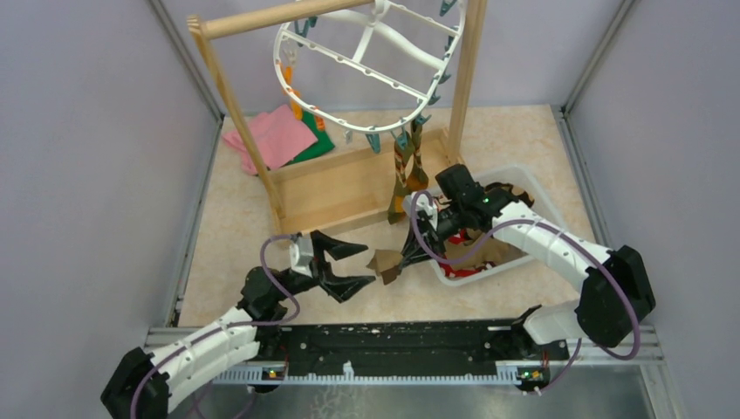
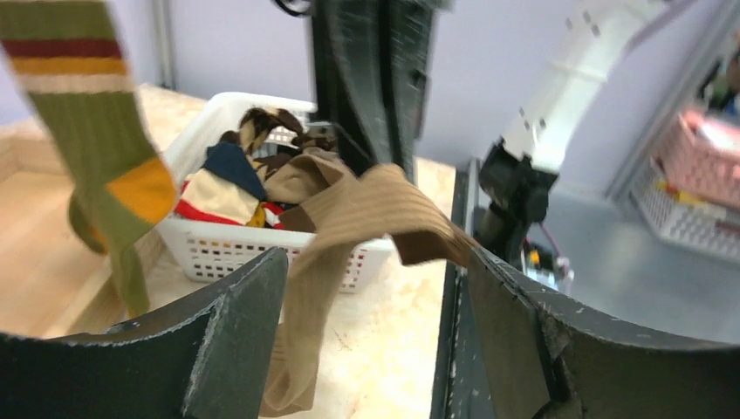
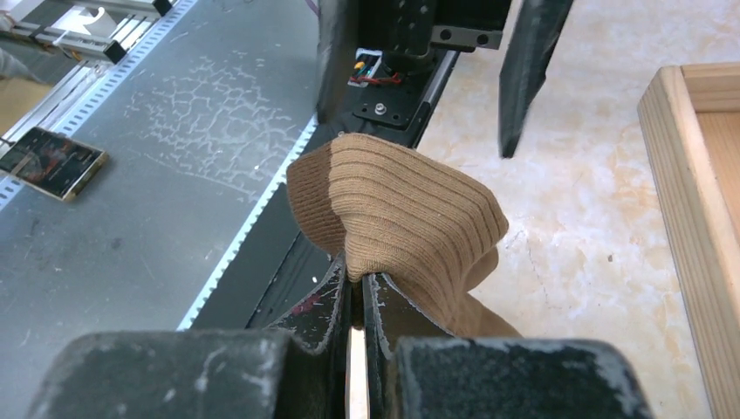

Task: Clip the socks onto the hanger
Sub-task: Pick up the sock from the bin.

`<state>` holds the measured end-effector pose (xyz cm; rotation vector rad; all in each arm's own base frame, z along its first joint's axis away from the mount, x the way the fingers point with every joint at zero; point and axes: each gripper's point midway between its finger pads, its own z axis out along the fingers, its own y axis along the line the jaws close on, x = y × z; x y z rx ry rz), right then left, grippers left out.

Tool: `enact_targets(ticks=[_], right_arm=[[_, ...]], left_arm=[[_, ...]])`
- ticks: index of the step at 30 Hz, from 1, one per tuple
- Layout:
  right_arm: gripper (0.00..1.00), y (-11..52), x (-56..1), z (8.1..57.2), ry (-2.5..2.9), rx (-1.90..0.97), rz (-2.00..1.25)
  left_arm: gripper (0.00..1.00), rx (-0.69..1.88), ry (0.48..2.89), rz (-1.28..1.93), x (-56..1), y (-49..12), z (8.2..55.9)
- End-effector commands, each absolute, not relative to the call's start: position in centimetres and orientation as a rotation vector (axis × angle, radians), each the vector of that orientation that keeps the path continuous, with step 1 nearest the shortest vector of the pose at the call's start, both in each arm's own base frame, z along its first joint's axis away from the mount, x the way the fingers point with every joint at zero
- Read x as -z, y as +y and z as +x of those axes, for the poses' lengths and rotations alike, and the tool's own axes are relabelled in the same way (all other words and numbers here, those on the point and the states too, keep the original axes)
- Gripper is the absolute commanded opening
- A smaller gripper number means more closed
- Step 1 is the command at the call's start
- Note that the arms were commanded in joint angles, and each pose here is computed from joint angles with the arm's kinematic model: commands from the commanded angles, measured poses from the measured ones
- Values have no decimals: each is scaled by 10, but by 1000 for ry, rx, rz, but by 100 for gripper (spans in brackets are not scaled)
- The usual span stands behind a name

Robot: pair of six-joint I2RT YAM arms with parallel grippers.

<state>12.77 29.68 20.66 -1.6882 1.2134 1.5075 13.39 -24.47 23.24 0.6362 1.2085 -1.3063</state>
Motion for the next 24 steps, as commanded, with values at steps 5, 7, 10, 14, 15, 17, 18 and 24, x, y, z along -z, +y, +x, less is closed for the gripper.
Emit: enact_targets(ticks=[5, 7, 10, 14, 15, 17, 18, 24], right_arm=[[0, 297, -218, 128, 1151, -1534, -1703], [0, 297, -216, 129, 1156, -1535, -1711], [0, 297, -213, 129, 1162, -1536, -1718], [0, 297, -210, 130, 1171, -1548, -1725], [0, 297, -210, 130, 1170, -1551, -1727], [0, 297, -211, 130, 1168, -1554, -1731], [0, 297, -211, 130, 1170, -1552, -1731], [0, 297, -210, 130, 1172, -1557, -1732]], left_arm=[[85, 732, 714, 1081, -236, -266, 120], [85, 642, 665, 1118, -236, -265, 124], [84, 546, 639, 1160, -234, -265, 132], [80, 549, 617, 1232, -233, -276, 131], [78, 556, 621, 1255, -231, -280, 132], [74, 575, 628, 1289, -228, -286, 131], [72, 591, 626, 1296, -227, -289, 129], [57, 709, 577, 1295, -238, -297, 110]])
